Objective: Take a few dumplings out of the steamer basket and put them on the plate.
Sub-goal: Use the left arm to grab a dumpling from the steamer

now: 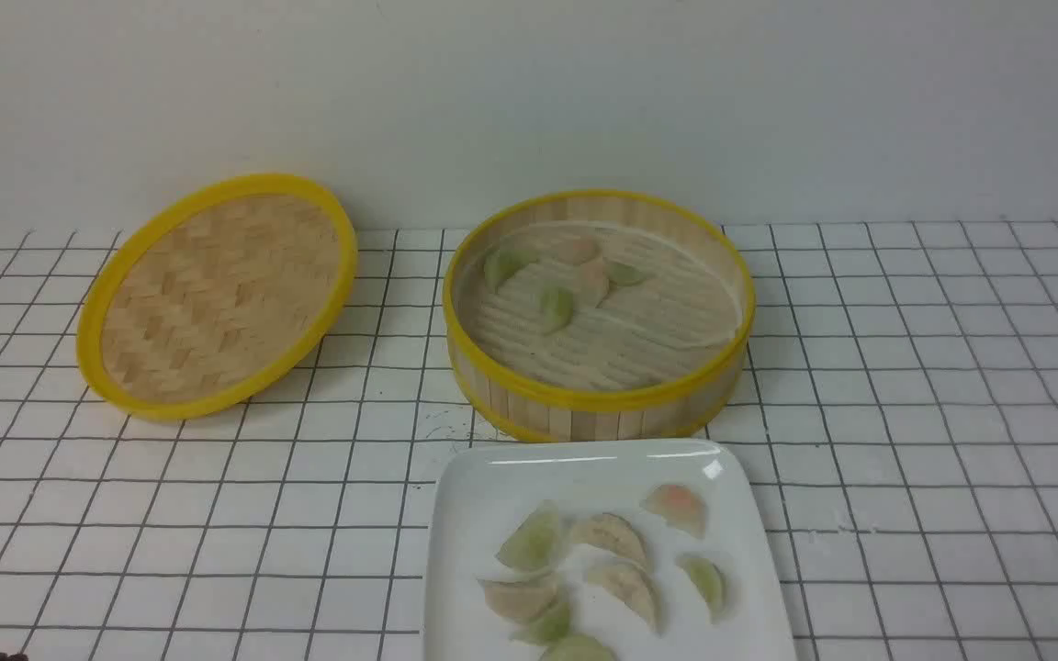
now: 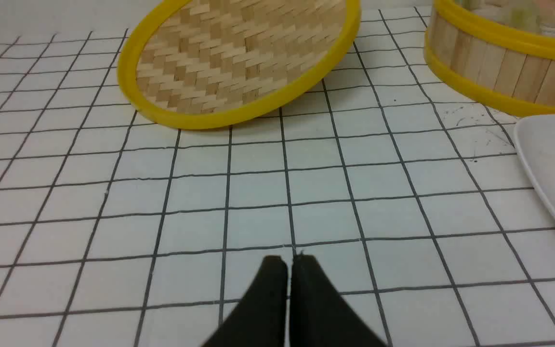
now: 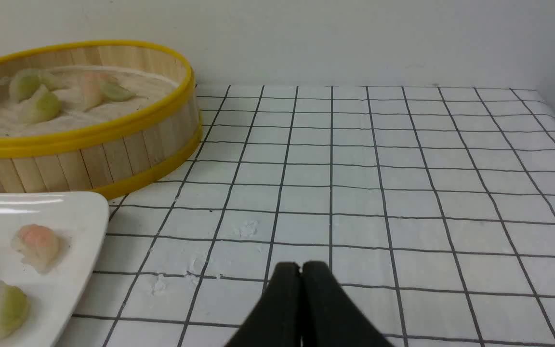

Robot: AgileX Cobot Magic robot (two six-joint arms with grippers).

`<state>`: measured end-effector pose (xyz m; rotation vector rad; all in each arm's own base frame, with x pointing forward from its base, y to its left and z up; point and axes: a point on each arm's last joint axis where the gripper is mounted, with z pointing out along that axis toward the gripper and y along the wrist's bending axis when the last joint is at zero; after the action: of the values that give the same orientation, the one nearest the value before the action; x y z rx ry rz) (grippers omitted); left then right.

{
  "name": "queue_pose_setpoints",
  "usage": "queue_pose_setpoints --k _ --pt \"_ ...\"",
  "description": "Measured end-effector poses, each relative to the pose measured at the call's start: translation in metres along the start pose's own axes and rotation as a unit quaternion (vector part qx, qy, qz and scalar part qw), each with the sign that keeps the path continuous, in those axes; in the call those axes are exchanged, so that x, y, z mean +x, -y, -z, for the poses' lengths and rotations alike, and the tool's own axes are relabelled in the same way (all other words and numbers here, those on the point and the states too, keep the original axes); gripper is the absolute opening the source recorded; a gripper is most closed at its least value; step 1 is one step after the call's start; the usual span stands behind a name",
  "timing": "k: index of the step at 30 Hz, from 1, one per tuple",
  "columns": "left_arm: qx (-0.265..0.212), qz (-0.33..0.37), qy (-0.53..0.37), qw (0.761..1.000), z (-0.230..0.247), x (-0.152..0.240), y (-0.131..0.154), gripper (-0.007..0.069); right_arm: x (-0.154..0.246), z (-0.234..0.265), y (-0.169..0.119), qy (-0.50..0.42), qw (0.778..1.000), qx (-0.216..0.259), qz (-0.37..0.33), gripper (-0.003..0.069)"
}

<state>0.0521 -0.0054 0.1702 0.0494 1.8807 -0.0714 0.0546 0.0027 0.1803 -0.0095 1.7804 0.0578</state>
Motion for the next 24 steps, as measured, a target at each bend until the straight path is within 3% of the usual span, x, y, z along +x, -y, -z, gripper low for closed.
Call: queue_pose_setpoints --k 21,24 --pt "-0.002 -0.005 0.003 1.0 0.0 -0.0005 -0.0004 -0.0006 0.0 0.0 0.0 0.0 1.0 0.0 0.0 -0.0015" --pt "0.004 0.036 0.038 0.999 0.0 -0.0064 0.0004 -0.0006 0.0 0.0 0.0 0.0 1.0 0.0 0.0 -0.0015"
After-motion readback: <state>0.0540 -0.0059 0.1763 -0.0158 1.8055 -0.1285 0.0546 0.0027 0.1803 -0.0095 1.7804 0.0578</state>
